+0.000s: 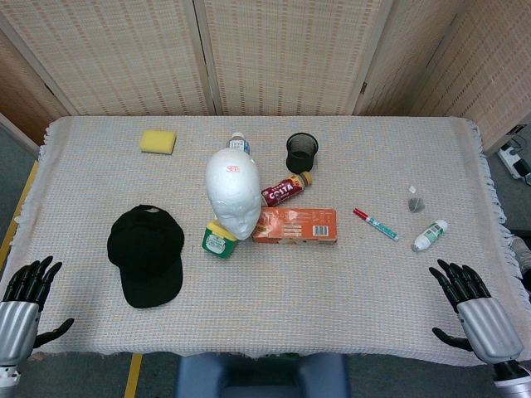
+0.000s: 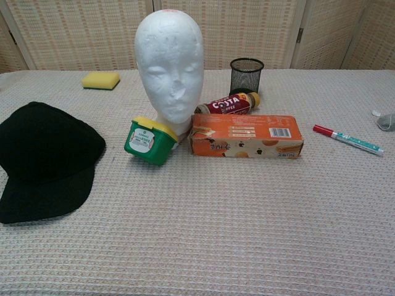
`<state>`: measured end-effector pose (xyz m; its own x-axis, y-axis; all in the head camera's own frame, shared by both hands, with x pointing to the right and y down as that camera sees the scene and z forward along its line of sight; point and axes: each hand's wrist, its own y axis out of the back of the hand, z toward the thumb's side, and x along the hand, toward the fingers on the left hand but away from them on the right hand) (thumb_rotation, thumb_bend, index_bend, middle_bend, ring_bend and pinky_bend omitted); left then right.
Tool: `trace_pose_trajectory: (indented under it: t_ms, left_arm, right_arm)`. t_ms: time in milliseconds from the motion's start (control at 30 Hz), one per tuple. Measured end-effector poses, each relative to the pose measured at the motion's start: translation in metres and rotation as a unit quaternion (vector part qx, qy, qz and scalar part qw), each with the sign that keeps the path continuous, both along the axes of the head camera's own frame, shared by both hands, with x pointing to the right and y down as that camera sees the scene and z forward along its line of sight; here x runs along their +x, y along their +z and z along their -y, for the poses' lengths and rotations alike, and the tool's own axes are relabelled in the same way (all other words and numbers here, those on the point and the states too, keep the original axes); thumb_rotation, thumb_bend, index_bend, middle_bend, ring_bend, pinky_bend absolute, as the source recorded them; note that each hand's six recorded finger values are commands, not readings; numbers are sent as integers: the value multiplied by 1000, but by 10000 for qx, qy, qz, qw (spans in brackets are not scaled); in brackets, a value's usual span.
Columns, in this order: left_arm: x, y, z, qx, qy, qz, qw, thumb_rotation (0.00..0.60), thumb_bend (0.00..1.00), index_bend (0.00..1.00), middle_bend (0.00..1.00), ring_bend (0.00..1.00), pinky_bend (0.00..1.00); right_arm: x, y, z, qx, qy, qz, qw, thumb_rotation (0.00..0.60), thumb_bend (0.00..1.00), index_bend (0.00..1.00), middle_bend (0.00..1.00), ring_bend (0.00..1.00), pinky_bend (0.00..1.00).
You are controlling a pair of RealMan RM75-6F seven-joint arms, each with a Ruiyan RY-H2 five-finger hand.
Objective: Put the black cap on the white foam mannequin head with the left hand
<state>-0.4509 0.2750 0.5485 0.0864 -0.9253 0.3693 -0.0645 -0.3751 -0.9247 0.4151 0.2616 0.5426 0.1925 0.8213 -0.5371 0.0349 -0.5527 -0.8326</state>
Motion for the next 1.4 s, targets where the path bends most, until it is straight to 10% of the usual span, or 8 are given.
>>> trace_pose_trajectory:
  t_ms: [300, 567, 667, 1400]
  left_arm:
    - [21, 9, -11, -219, 213, -437, 9986, 600, 58, 63, 161, 34, 210]
    - [60, 24, -28, 171, 626, -1318, 9891, 600, 70, 261, 871, 709, 758]
    - [71, 40, -34, 191, 852, -1455, 9855, 600, 77, 315, 992, 844, 873]
    - [125, 136, -49, 519, 1607, -1074, 9798, 600, 224, 420, 1000, 1000, 1000]
  right_arm:
    - [1, 4, 0, -48, 59, -107, 9999, 600, 72, 0, 0, 0, 0]
    - [4, 7, 1, -61, 141, -264, 9995, 600, 72, 0, 0, 0, 0]
    - [6, 6, 5, 9, 209, -332, 9992, 600, 72, 0, 0, 0, 0]
    - [21, -14, 12, 184, 530, -355, 9978, 600, 72, 0, 0, 0, 0]
